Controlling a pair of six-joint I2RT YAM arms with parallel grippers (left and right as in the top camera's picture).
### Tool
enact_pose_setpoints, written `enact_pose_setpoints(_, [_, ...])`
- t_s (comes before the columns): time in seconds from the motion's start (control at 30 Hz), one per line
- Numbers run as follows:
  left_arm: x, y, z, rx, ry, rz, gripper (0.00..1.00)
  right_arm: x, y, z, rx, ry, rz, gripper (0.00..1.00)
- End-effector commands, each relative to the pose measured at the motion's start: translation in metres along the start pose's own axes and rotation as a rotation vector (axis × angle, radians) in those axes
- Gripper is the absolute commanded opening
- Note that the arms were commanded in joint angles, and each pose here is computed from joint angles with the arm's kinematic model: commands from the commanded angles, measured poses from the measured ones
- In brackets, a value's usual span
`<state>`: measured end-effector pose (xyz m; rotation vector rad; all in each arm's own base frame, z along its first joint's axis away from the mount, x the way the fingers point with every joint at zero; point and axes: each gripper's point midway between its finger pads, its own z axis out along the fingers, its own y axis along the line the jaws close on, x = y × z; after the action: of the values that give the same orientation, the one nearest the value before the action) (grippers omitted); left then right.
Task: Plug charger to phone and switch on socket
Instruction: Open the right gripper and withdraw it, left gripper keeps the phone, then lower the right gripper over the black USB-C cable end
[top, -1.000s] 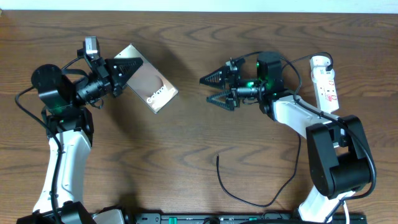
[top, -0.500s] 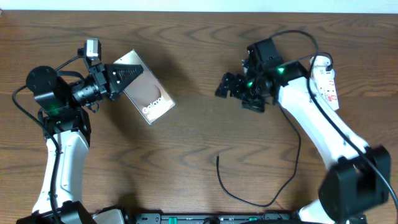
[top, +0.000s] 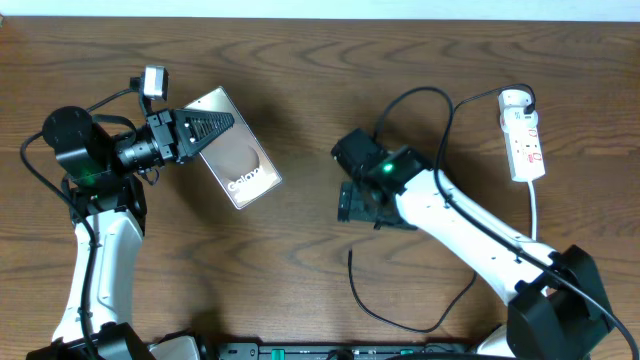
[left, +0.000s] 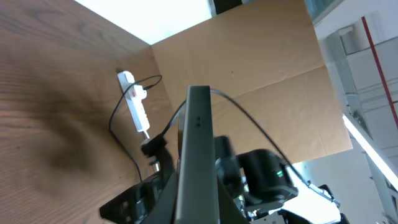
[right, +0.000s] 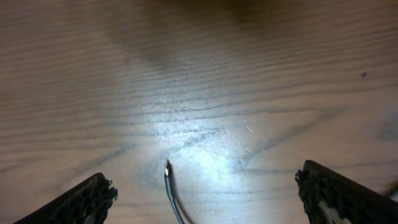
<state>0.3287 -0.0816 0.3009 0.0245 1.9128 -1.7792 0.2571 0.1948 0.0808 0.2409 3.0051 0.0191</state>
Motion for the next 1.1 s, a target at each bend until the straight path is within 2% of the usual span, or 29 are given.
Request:
enact_pose_setpoints(0.0, [0.001, -0.001, -0.008, 0.0, -0.001, 0.016, 0.07, 0.026, 0.0, 0.021, 0.009, 0.048, 0.014, 0.93])
enact_pose_setpoints(0.33, [-0.03, 0.012, -0.07, -0.078, -0.197, -0.024, 0.07, 0.061, 0.005, 0.039, 0.014, 0.083, -0.042, 0.92])
enact_pose_setpoints(0.7, [-0.032, 0.013, -0.078, -0.088, -0.221, -0.026, 0.07, 0.1, 0.011, 0.06, 0.01, 0.083, -0.094, 0.91])
enact_pose_setpoints(0.83, [-0.032, 0.013, -0.078, -0.088, -0.221, -0.027, 0.07, 0.105, 0.005, 0.07, 0.02, 0.079, -0.082, 0.85])
enact_pose_setpoints(1.07, [-0.032, 0.013, -0.078, -0.088, -0.221, -0.026, 0.08, 0.104, 0.004, 0.072, 0.02, 0.07, -0.071, 0.64])
